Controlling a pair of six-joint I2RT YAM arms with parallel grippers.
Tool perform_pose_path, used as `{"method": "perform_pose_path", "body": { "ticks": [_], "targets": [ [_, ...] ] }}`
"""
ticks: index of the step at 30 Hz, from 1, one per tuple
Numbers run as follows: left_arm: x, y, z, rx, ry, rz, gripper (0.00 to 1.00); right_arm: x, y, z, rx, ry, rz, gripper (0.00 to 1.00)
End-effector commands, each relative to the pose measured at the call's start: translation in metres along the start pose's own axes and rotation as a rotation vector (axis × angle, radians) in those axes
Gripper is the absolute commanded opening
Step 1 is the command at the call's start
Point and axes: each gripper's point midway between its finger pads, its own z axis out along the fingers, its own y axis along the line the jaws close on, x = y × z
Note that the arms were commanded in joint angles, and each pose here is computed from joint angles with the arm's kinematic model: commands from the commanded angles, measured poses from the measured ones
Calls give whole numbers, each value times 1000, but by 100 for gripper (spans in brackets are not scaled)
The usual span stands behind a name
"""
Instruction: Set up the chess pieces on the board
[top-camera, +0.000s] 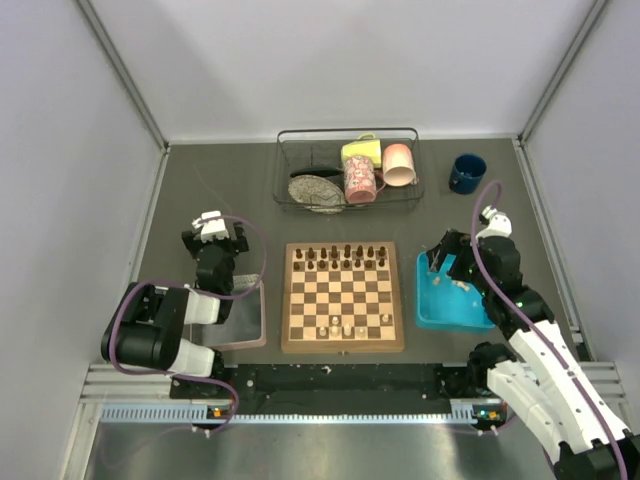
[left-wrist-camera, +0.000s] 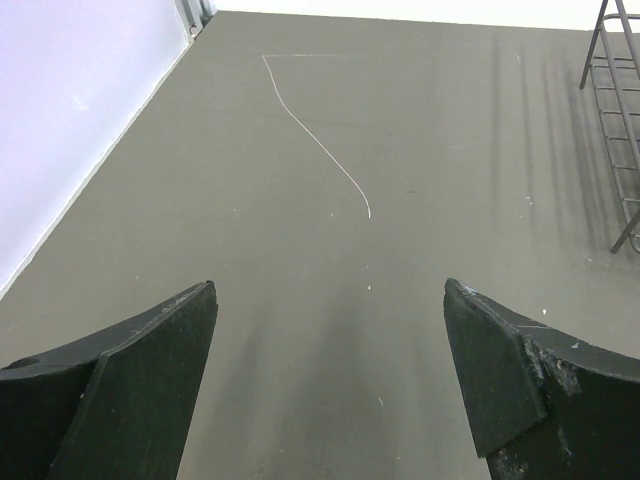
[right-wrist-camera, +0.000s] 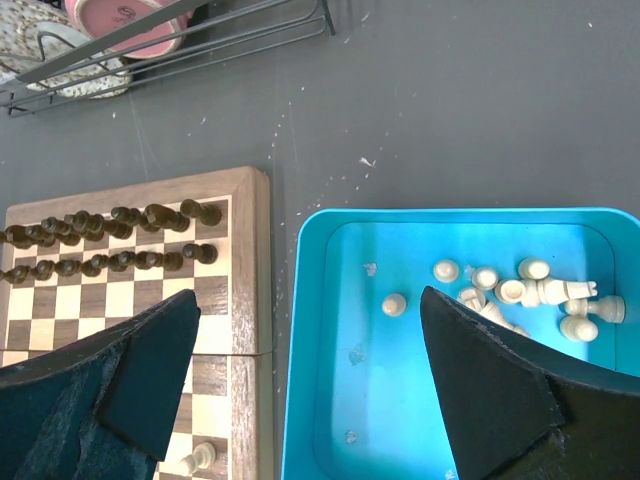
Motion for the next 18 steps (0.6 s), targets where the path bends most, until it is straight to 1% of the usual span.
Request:
{"method": "perform_pose_path", "body": {
  "ticks": [1,9,14,15,16,18],
  "targets": [
    [-20,0,5,-3,-65,-24,99,2,4,0,-21,1,-1,91],
    [-19,-1,6,4,-61,-27,99,6,6,1,-29,34,2,92],
    [-26,0,5,3,-82,-26,99,1,11,-7,-35,31,33,97],
    [-20,-6,4,40,-49,-10,99,-1,11,-9,-35,31,36,98],
    [-34,-5,5,36,-76,-3,99,0,10,-10,-29,35,41,99],
    [-39,-4,5,20,-49,5,99,-1,7,-12,-13,35,43,99]
  ]
}}
